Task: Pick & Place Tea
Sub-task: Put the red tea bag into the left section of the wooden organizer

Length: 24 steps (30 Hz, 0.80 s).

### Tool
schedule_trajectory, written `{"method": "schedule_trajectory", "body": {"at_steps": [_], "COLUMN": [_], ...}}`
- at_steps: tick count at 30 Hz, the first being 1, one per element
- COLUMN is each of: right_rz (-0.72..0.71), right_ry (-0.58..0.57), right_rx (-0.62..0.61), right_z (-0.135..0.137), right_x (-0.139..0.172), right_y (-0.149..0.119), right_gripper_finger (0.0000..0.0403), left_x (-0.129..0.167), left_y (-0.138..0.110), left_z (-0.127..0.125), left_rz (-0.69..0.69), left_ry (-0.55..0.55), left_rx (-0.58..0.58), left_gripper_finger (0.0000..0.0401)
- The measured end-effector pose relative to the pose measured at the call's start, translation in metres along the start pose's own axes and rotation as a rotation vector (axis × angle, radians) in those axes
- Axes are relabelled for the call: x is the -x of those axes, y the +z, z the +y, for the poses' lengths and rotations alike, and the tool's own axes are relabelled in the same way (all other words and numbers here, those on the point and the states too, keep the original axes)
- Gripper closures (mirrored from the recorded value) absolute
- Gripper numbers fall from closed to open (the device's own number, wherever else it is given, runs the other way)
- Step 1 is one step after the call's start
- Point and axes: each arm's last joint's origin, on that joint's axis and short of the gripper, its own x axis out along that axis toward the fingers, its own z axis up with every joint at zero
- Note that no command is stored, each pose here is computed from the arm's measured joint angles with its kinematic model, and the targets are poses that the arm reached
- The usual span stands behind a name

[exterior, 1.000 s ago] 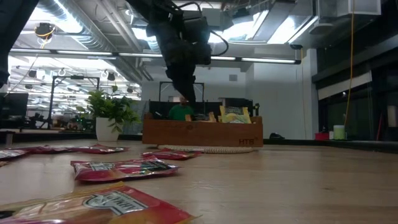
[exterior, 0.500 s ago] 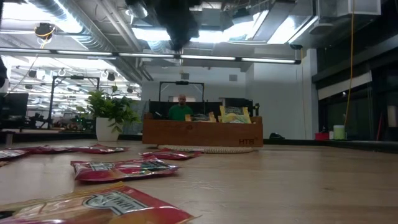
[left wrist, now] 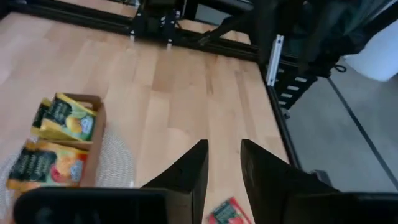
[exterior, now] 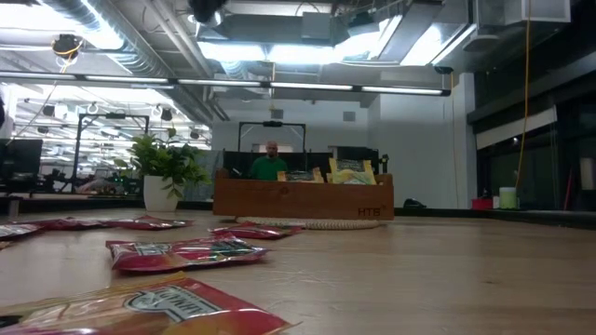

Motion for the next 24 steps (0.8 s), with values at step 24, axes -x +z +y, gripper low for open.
{"method": "schedule_trajectory", "body": {"at_steps": [24], "right_rz": [0.123], "right_ry": [0.159], "right_rx": [-0.073], "right_z": [0.005], "right_x": [-0.125], "right_y": [-0.029], "right_gripper_finger": [0.0149], "left_x": [0.032], "left_y": [-0.037], "left_z": [-0.062], "left_rz": [-0.089], "left_ry": [0.042], "left_rx": [-0.015], "left_gripper_finger": [0.0311]}}
